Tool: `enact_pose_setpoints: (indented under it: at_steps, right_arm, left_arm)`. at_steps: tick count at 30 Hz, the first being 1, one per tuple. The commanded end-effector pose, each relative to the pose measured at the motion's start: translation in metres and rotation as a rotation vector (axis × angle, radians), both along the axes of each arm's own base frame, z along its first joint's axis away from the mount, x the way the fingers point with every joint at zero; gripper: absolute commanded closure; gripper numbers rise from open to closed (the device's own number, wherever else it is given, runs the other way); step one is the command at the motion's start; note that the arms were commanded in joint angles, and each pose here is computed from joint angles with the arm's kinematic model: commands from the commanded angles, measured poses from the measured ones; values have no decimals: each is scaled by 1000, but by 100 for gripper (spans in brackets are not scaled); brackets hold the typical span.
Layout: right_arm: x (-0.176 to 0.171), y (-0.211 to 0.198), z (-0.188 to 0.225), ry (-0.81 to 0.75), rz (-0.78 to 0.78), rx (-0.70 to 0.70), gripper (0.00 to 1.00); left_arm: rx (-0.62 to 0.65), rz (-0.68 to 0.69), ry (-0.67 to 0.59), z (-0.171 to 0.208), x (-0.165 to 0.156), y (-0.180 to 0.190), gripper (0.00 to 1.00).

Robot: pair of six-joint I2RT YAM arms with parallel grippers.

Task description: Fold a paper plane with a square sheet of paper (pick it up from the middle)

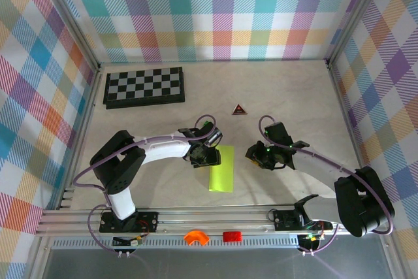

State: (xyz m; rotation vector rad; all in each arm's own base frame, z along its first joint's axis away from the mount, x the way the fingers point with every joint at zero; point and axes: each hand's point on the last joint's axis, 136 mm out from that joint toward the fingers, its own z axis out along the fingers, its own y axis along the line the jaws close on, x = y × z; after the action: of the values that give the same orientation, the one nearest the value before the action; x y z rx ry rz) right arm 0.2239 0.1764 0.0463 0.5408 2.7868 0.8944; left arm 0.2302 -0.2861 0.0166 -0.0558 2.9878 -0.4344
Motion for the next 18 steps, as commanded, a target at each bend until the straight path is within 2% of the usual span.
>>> enact_pose_setpoints:
  at_steps: [1,8,14,18]
  right_arm:
    - [-3,0,-2,21,8,-3,70]
    - [-3,0,-4,26,7,-1,70]
    - [-4,1,-5,31,10,0,70]
    - [-3,1,-5,33,11,1,70]
  left_arm:
    - [185,12,82,-52,-20,38,46]
    - [177,-8,83,-53,-19,35,46]
    - [174,-13,70,-52,-19,35,53]
    - [167,1,67,-52,-18,35,53]
